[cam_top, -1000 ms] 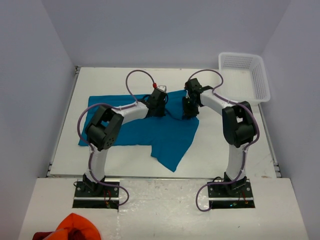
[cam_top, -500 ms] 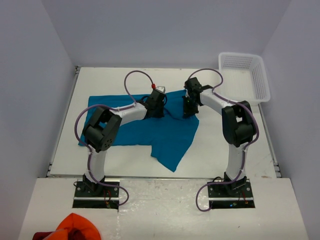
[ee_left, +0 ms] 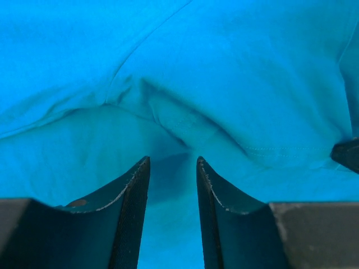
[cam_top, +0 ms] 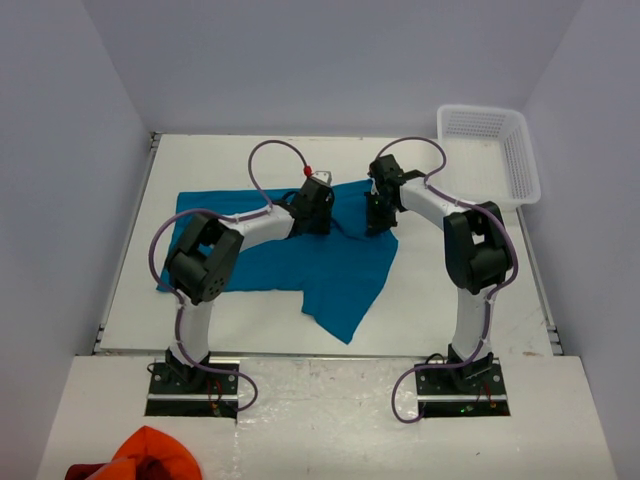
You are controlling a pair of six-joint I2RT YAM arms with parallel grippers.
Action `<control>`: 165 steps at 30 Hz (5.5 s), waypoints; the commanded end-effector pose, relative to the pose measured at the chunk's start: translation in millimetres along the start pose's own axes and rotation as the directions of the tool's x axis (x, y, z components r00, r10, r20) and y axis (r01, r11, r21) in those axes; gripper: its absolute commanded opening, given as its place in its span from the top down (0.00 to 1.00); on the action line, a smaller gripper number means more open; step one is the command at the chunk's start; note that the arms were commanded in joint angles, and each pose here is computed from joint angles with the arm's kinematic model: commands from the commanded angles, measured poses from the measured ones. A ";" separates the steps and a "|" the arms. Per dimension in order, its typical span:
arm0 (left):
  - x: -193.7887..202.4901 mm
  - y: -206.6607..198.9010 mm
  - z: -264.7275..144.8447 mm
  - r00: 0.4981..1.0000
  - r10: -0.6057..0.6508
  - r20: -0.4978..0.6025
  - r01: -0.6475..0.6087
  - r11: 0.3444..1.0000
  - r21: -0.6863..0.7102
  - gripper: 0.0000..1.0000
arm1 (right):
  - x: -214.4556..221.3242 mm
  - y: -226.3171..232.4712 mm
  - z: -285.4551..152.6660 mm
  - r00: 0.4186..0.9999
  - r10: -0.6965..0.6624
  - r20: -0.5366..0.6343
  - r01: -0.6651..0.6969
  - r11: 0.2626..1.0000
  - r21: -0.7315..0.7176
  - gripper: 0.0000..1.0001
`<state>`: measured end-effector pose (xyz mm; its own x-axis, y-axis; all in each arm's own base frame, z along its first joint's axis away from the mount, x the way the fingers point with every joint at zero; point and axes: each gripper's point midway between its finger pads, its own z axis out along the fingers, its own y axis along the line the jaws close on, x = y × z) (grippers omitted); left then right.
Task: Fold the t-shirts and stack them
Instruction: Fold the flattened tshirt in 1/3 of the way
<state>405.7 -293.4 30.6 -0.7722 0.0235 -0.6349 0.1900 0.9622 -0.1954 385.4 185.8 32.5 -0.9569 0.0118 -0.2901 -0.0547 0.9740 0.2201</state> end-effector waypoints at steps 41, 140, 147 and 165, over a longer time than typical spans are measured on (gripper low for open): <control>-21.3 0.6 -25.4 0.997 0.007 0.072 -0.006 1.000 -0.004 1.00 | -19.8 -4.1 -20.0 0.997 0.028 0.071 -0.033 0.998 0.062 1.00; 7.3 -29.0 17.0 0.990 0.132 -0.050 -0.118 0.969 0.218 1.00 | -140.9 -23.0 2.1 0.994 -0.008 0.105 0.011 0.999 -0.031 0.55; 1.8 -32.9 14.2 0.990 0.134 -0.031 -0.123 0.965 0.230 1.00 | -148.0 -28.1 8.8 0.994 0.009 0.111 -0.006 1.000 -0.025 0.63; 18.0 -23.8 27.5 0.988 0.135 -0.069 -0.118 0.970 0.211 1.00 | -154.9 -60.6 5.8 0.988 0.089 0.126 -0.088 0.996 -0.014 0.94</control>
<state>416.5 -332.1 20.5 -0.7391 0.1541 -0.6557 0.4221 0.8646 -0.2726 535.2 135.0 46.3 -0.9266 0.1037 -0.3614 0.0126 0.9693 0.2457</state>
